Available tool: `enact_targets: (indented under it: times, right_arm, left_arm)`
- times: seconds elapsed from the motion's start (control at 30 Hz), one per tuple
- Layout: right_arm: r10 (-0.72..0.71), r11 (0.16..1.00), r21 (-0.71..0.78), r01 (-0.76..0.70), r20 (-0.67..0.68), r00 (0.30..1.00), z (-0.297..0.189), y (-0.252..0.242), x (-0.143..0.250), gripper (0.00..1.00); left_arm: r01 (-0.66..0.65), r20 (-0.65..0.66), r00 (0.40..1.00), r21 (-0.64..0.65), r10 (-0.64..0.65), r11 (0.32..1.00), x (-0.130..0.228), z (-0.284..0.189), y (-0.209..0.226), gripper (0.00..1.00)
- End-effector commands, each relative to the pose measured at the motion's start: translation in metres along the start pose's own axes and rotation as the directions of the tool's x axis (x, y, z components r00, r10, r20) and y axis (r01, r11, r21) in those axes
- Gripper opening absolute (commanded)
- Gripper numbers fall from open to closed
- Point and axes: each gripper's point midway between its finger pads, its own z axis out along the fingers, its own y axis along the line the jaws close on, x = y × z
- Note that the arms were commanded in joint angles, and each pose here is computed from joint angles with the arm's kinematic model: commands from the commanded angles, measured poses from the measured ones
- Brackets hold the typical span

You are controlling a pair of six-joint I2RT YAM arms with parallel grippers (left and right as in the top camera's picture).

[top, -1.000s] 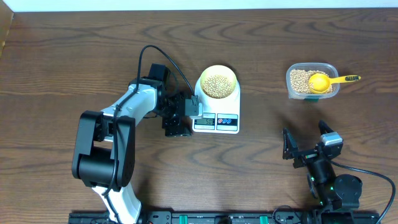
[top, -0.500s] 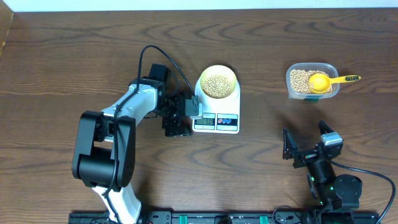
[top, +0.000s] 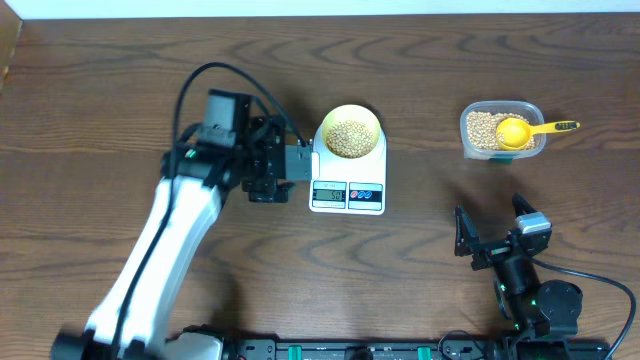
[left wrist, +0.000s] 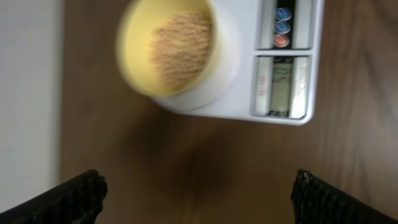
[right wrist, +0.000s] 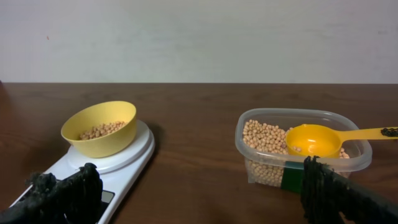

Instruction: Scoop item into bowl and weigh 50g on scale

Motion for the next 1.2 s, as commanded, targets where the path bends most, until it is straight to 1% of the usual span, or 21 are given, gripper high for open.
enact_targets:
  times: [0.0,0.13,0.2,0.27,0.3,0.4,0.47,0.57,0.67,0.77,0.83,1.0,1.17]
  right_arm:
    - [0.012,1.0,0.006,-0.012,0.0,1.0,0.0,-0.001,0.001,0.99]
    - [0.012,1.0,0.006,-0.012,0.0,1.0,0.0,-0.001,0.001,0.99]
    - [0.012,1.0,0.006,-0.012,0.0,1.0,0.0,-0.001,0.001,0.99]
    - [0.012,1.0,0.006,-0.012,0.0,1.0,0.0,-0.001,0.001,0.99]
    - [0.012,1.0,0.006,-0.012,0.0,1.0,0.0,-0.001,0.001,0.99]
    - [0.012,1.0,0.006,-0.012,0.0,1.0,0.0,-0.001,0.001,0.99]
    - [0.012,1.0,0.005,-0.012,-0.001,1.0,0.0,-0.001,0.001,0.99]
    - [0.012,1.0,0.006,-0.012,0.0,1.0,0.0,-0.001,0.001,0.99]
    - [0.012,1.0,0.006,-0.012,0.0,1.0,0.0,-0.001,0.001,0.99]
    - [0.012,1.0,0.005,-0.012,-0.001,1.0,0.0,-0.001,0.001,0.99]
    - [0.012,1.0,0.006,-0.012,0.0,1.0,0.0,-0.001,0.001,0.99]
    - [0.012,1.0,0.006,-0.012,0.0,1.0,0.0,-0.001,0.001,0.99]
    - [0.012,1.0,0.005,-0.012,-0.001,1.0,0.0,-0.001,0.001,0.99]
  left_arm:
    - [-0.021,-0.091,0.996,-0.061,0.015,0.998,0.007,-0.032,-0.001,0.98]
    - [0.026,-0.118,0.993,0.042,-0.021,0.999,0.006,-0.059,-0.045,0.98]
    - [0.15,-0.124,0.983,0.093,-0.138,0.984,0.005,-0.065,-0.068,0.98]
    - [0.337,-0.156,0.934,0.093,-0.321,0.937,0.01,-0.064,-0.085,0.97]
    - [0.395,-0.171,0.911,0.101,-0.375,0.913,0.013,-0.06,-0.095,0.98]
    - [0.498,-0.182,0.859,0.087,-0.478,0.863,0.023,-0.043,-0.112,0.98]
    - [0.538,-0.14,0.836,0.025,-0.53,0.842,0.032,-0.02,-0.113,0.98]
    - [0.583,-0.037,0.808,-0.082,-0.587,0.808,0.04,0.005,-0.104,0.98]
    - [0.653,0.111,0.756,-0.184,-0.645,0.734,0.047,0.026,-0.096,0.98]
    - [0.689,0.245,0.724,-0.257,-0.644,0.677,0.053,0.035,-0.099,0.97]
    - [0.705,0.275,0.71,-0.271,-0.649,0.656,0.057,0.036,-0.102,0.98]
    - [0.762,0.325,0.647,-0.29,-0.689,0.579,0.07,0.034,-0.115,0.98]
    - [0.797,0.377,0.603,-0.306,-0.703,0.52,0.078,0.03,-0.126,0.97]
